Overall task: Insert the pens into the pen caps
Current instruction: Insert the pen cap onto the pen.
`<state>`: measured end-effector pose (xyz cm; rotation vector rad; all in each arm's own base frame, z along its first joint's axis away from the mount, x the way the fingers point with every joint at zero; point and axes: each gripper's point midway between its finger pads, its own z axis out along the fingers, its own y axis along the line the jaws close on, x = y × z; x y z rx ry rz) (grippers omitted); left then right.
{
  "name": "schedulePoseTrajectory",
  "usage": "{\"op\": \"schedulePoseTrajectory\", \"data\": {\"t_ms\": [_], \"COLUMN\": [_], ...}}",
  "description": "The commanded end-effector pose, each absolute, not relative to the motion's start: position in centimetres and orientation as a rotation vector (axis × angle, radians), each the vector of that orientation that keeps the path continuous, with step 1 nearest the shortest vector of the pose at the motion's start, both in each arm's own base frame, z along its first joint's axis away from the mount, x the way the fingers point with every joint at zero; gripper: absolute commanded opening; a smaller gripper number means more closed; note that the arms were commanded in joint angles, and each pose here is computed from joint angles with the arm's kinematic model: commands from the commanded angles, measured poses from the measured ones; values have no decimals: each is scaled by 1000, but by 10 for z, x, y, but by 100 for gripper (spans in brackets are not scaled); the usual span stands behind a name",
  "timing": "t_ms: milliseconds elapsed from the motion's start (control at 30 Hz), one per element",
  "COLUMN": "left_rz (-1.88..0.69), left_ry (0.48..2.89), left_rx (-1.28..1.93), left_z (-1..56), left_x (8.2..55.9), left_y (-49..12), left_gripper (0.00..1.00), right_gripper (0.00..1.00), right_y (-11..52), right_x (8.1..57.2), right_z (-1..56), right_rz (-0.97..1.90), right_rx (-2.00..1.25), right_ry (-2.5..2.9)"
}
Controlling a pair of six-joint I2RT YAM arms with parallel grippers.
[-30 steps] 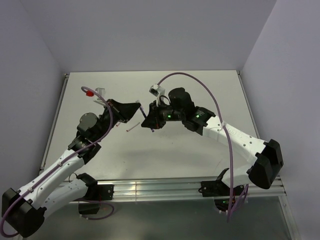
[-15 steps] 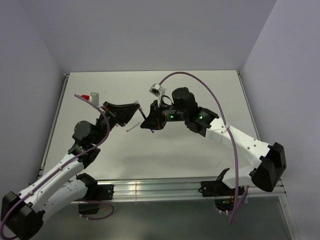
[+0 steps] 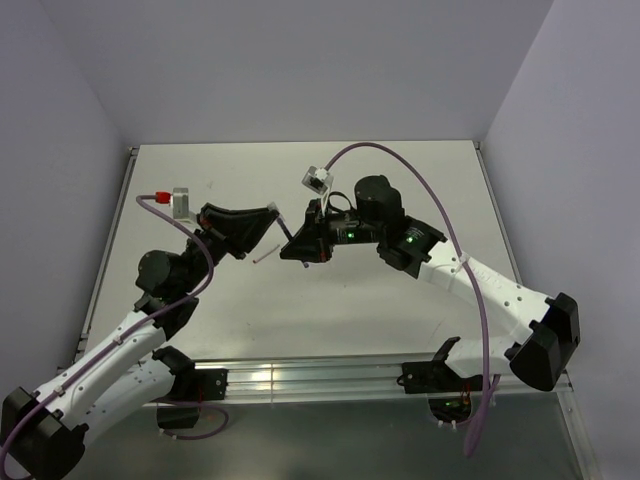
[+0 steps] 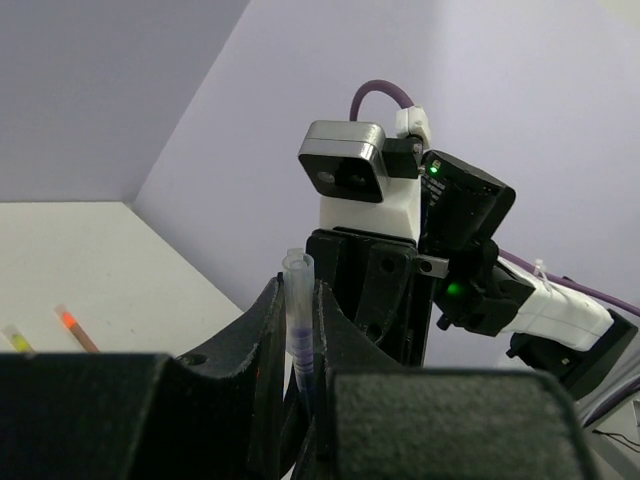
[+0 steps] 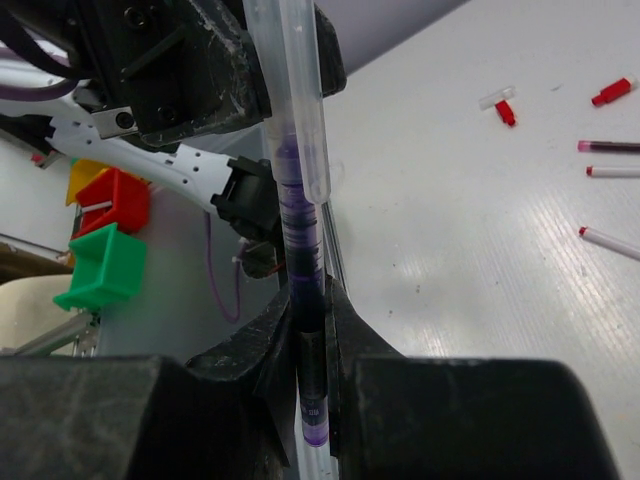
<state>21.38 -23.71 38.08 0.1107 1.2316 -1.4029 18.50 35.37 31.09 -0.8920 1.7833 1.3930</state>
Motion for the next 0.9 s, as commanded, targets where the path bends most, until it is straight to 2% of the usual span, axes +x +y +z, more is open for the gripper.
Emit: {"op": "schedulePoseTrajectory", "data": {"t_ms": [0,533,867], "left_rz": [-1597,-1622,-1566], "left_ry": [1395,1371,1445], "left_rx": [458,540,483], "left_z": [331,329,319], "left_x": [151,134,143], "left_y": [-273,-281,-286], "left_gripper": [0,0,0], "right_gripper": [0,0,0], "right_y": [346,349,349], "right_x": [215,196,212], "right_z": [418,444,458], "right_rz": [1330,1413,1348], "right_rx": [-740,-820,-768], "right_ry": [1357,1242,1263]}}
